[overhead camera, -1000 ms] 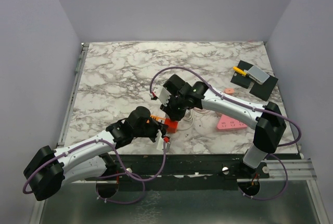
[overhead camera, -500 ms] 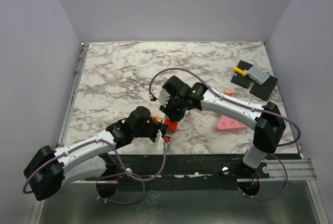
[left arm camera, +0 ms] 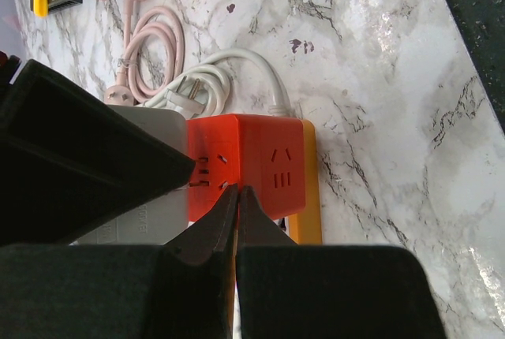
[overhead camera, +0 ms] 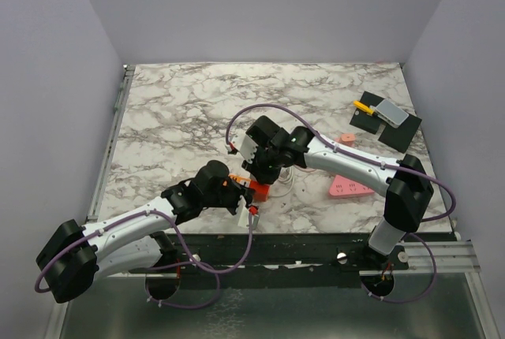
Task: Insert the plug
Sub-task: Insert the plug into the socket.
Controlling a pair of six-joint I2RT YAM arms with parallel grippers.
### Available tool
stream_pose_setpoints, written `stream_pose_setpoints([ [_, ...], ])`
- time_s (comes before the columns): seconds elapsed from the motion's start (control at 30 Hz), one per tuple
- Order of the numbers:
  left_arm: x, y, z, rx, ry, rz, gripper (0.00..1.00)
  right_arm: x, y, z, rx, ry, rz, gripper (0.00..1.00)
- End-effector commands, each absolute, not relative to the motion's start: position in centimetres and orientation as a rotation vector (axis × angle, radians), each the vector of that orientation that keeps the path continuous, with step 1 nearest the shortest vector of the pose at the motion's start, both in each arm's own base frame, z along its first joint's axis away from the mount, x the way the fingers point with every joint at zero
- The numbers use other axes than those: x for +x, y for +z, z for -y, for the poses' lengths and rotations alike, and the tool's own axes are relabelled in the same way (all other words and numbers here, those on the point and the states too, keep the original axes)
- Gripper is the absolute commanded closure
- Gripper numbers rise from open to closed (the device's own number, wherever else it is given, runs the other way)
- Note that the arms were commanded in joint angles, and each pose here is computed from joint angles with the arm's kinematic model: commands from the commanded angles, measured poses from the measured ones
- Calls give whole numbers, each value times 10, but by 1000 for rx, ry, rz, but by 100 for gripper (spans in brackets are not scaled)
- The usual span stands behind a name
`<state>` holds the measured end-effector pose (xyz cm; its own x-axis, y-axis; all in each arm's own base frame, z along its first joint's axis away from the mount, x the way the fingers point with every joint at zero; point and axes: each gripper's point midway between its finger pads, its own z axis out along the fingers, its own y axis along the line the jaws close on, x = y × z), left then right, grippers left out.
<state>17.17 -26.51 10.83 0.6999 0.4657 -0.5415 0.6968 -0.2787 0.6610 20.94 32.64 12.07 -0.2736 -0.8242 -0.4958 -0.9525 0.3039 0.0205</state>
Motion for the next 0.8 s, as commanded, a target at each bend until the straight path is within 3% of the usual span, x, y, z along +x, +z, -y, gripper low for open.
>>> stream_pose_setpoints([
  [0.0, 174, 104, 264, 1948, -294, -947, 100, 190, 94, -318, -1649, 427, -2261, 99],
  [0.77, 174, 105, 264, 1947, -295, -940, 100, 175, 69, -313, -1705, 410, -2320, 99],
])
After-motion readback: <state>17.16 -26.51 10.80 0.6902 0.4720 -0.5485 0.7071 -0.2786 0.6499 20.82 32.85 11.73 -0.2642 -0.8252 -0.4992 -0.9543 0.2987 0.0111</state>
